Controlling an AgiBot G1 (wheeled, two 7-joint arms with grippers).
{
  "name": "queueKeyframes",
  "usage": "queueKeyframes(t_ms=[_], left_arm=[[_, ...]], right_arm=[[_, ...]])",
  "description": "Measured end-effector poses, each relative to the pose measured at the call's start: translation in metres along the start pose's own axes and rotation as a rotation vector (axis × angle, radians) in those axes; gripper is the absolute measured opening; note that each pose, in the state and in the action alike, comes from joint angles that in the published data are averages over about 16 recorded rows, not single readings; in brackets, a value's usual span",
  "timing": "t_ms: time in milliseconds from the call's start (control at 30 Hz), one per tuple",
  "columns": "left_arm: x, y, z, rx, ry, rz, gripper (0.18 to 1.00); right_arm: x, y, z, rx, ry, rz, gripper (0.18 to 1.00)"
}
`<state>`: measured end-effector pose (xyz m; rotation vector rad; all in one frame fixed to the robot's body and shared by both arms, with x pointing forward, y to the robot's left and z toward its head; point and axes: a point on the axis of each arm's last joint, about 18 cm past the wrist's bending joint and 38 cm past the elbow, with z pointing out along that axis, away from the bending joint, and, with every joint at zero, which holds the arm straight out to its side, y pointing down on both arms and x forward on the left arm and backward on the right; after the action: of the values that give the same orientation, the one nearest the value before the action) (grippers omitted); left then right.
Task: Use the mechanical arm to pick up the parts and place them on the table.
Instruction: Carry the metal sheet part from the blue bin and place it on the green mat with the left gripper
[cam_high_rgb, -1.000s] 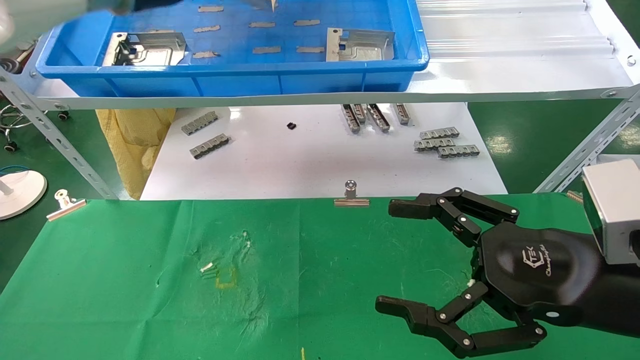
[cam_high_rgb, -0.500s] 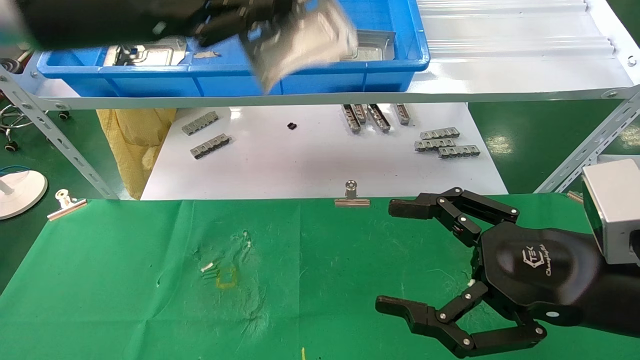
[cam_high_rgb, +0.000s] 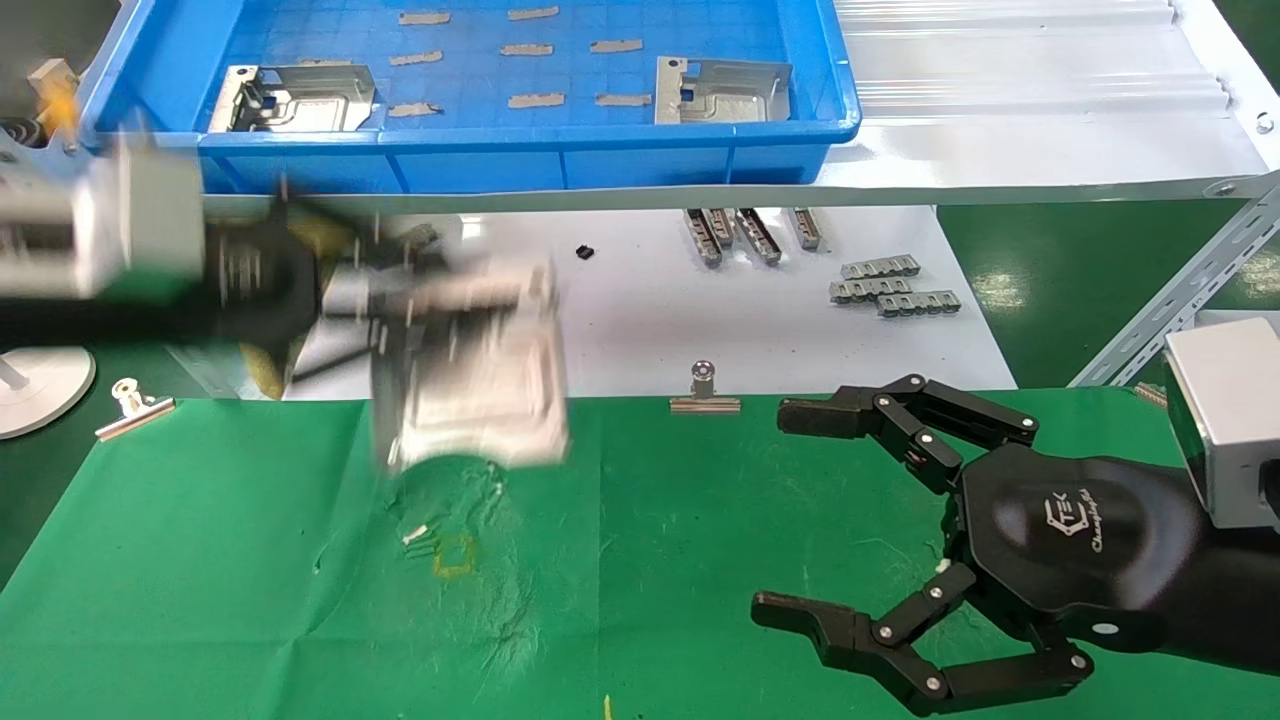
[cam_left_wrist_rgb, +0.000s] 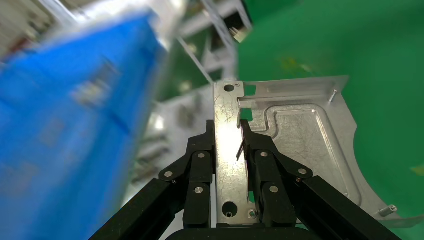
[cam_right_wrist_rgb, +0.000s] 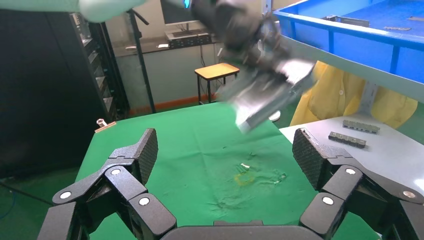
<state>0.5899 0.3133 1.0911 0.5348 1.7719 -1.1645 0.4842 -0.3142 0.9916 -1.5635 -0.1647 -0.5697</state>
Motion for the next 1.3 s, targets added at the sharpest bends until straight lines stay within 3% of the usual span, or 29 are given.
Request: queueKeyframes(t_ms=[267, 500, 933, 1300], left_arm=[[0.051, 0.051, 0.011, -0.111, 0.135, 0.036, 0.273], [0.074, 0.082, 0.023, -0.175, 0.212, 0.061, 0.273], [0.082, 0.12, 0.03, -0.252, 0.169, 0.048, 0.276], [0.078, 0.118, 0.027, -0.22, 0.117, -0.006, 0.342]], right_arm=[[0.0, 0.0, 0.0, 0.0, 0.0, 0.0, 1.0], [0.0, 0.0, 0.0, 0.0, 0.0, 0.0, 1.0], [0.0, 0.0, 0.0, 0.0, 0.0, 0.0, 1.0], [0.0, 0.0, 0.0, 0.0, 0.0, 0.0, 1.0]])
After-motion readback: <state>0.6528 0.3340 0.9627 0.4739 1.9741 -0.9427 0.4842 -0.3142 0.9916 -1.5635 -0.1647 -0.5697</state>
